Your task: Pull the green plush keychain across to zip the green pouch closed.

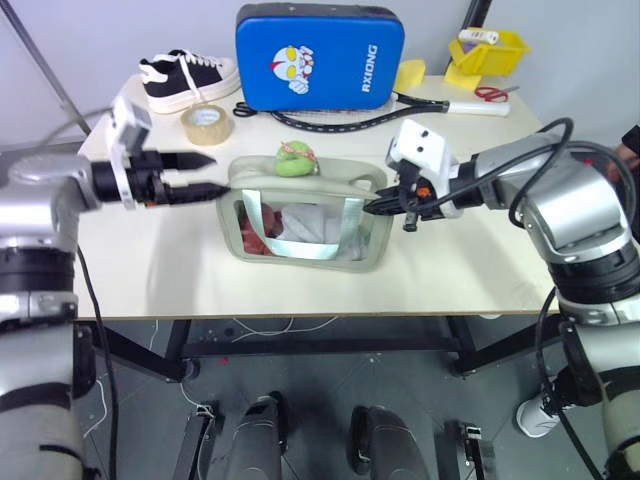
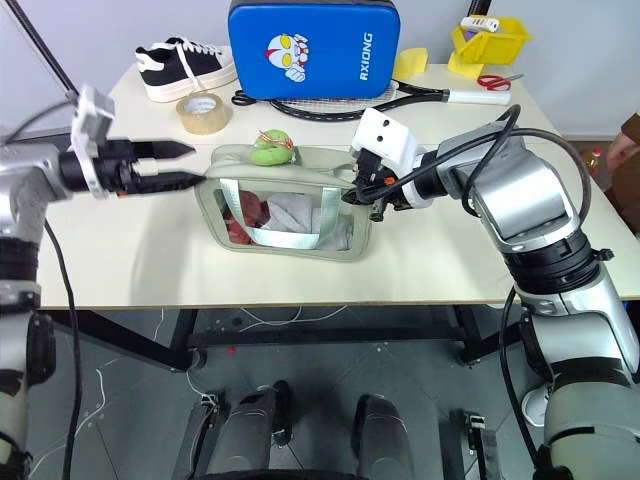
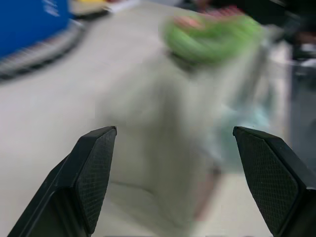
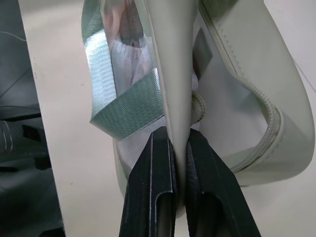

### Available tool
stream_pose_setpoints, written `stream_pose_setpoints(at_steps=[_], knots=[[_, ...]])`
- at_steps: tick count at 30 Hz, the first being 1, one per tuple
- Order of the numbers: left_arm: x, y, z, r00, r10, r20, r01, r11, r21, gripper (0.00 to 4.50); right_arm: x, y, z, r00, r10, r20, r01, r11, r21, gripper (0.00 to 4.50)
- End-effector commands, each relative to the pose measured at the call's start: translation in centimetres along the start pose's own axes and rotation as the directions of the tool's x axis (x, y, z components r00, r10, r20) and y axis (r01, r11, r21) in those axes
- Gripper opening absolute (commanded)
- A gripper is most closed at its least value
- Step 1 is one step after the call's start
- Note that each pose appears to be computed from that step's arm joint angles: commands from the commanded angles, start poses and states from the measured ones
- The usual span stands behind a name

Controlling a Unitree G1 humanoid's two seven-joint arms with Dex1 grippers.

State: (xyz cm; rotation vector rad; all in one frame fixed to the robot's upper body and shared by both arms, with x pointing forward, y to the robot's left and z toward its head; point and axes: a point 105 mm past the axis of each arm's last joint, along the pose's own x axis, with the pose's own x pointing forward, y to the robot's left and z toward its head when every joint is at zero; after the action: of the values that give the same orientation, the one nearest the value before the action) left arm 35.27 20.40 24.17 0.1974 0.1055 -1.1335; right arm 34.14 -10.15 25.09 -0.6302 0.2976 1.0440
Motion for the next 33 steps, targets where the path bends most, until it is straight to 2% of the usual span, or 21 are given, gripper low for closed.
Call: stream_pose_setpoints(at_steps=[1, 7, 8, 11, 15, 17, 18, 23, 26, 29, 30, 33], knots=[[1.1, -1.1, 0.6, 0.999, -0.037, 0.014, 0.036, 0.998, 0.057, 3.17, -0.9, -0.4, 1.4, 0.999, -0.025, 0.040, 0.027, 0.999, -0.031, 0.00], [2.0, -0.6, -0.5, 1.000, 0.014, 0.002, -0.014, 0.999, 0.053, 0.09, -1.0, -0.3, 1.9, 0.997, -0.014, 0.071, 0.019, 0.998, -0.062, 0.00], [2.0, -0.5, -0.6, 1.000, 0.024, -0.003, -0.024, 0.998, 0.062, 0.04, -1.1, -0.3, 2.0, 0.997, -0.017, 0.075, 0.022, 0.998, -0.067, 0.00], [1.9, 0.0, -0.6, 0.998, 0.069, -0.003, -0.069, 0.995, 0.068, 0.00, -1.6, 0.2, 2.2, 0.995, 0.019, 0.100, -0.013, 0.998, -0.061, 1.07], [2.1, -0.6, -0.2, 0.998, 0.061, 0.012, -0.062, 0.994, 0.085, 0.00, -4.2, 1.4, 6.0, 0.949, 0.105, 0.297, -0.081, 0.992, -0.092, 3.22], [2.2, -1.0, -0.3, 0.998, 0.054, 0.009, -0.055, 0.994, 0.095, 0.00, -3.8, 1.3, 8.0, 0.930, 0.107, 0.352, -0.077, 0.992, -0.096, 4.23], [2.3, -1.1, -0.3, 0.998, 0.056, 0.010, -0.057, 0.994, 0.096, 0.00, -2.7, 1.1, 8.5, 0.934, 0.092, 0.346, -0.062, 0.993, -0.098, 4.44], [2.6, -1.6, -0.1, 0.998, 0.058, 0.023, -0.060, 0.993, 0.107, 0.00, 2.5, -0.7, 9.6, 0.962, 0.011, 0.272, 0.004, 0.999, -0.053, 4.44], [2.7, -1.9, -0.1, 0.998, 0.058, 0.023, -0.061, 0.992, 0.109, 0.00, 4.5, -1.2, 9.2, 0.980, -0.015, 0.196, 0.029, 0.997, -0.070, 4.44], [2.7, -2.1, -0.1, 0.998, 0.062, 0.021, -0.064, 0.992, 0.110, 0.00, 5.0, -1.9, 9.1, 0.984, -0.042, 0.171, 0.057, 0.995, -0.080, 3.52], [2.7, -2.1, -0.2, 0.998, 0.061, 0.020, -0.063, 0.992, 0.112, 0.00, 4.9, -2.1, 9.3, 0.983, -0.044, 0.180, 0.057, 0.996, -0.064, 3.07], [2.7, -2.2, -0.2, 0.998, 0.062, 0.020, -0.064, 0.992, 0.111, 0.00, 4.0, -2.3, 9.8, 0.976, -0.039, 0.212, 0.047, 0.998, -0.034, 1.37]])
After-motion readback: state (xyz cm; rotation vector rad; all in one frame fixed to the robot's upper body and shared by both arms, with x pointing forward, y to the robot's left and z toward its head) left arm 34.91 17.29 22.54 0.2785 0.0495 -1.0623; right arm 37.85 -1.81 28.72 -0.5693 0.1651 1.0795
